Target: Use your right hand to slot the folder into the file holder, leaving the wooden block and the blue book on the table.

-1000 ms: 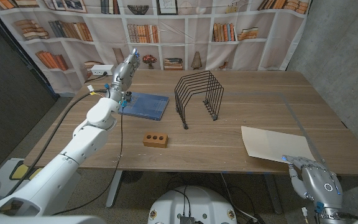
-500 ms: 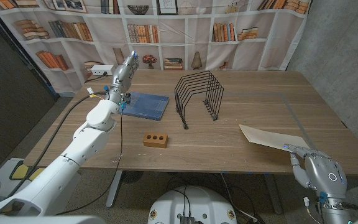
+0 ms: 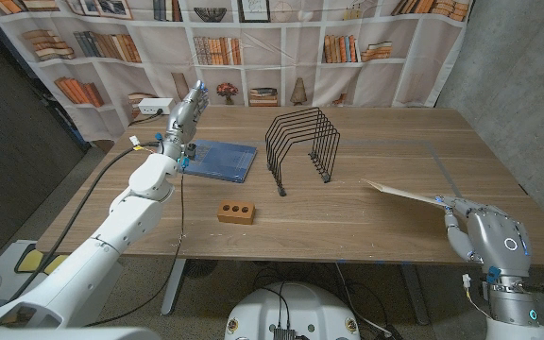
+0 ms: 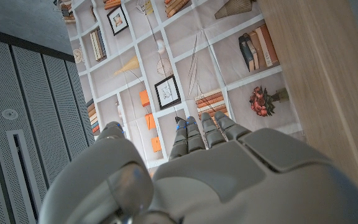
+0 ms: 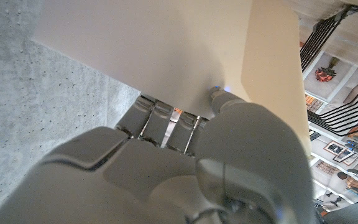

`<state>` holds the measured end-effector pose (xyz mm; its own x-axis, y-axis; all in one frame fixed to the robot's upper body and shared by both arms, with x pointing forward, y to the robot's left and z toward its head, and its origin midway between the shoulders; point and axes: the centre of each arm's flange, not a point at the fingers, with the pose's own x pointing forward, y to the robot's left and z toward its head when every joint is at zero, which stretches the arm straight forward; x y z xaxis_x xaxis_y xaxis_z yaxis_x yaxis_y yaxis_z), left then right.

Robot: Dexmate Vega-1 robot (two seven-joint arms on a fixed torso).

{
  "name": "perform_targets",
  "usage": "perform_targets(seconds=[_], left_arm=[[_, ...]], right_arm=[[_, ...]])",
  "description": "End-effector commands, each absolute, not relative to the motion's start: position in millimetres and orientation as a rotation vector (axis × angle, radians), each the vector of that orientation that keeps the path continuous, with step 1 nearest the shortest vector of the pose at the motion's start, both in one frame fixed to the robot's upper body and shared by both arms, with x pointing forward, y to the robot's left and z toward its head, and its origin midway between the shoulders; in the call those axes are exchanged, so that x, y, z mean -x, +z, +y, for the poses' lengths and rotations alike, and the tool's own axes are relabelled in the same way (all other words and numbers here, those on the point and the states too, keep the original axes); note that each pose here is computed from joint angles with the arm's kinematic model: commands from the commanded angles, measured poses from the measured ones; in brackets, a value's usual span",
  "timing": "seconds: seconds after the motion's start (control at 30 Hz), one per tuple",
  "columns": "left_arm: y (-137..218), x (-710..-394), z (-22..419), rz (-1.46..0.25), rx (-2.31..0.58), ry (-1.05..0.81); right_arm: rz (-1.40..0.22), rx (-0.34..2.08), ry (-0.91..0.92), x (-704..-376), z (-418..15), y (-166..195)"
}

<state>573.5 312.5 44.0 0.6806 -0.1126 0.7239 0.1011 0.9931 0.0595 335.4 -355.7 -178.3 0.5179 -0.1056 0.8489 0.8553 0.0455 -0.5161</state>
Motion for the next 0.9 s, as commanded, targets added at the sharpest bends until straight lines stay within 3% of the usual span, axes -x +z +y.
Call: perform_targets(seconds=[0.03, 0.9], left_arm=[[42, -577, 322, -0.812, -0.013, -0.131], [48, -587, 317, -0.816, -0.04, -0.194]], right_arm=[[-0.805, 1.298, -0.891, -332, -353, -129], [-0.807, 1.291, -0.909, -313, -391, -42]])
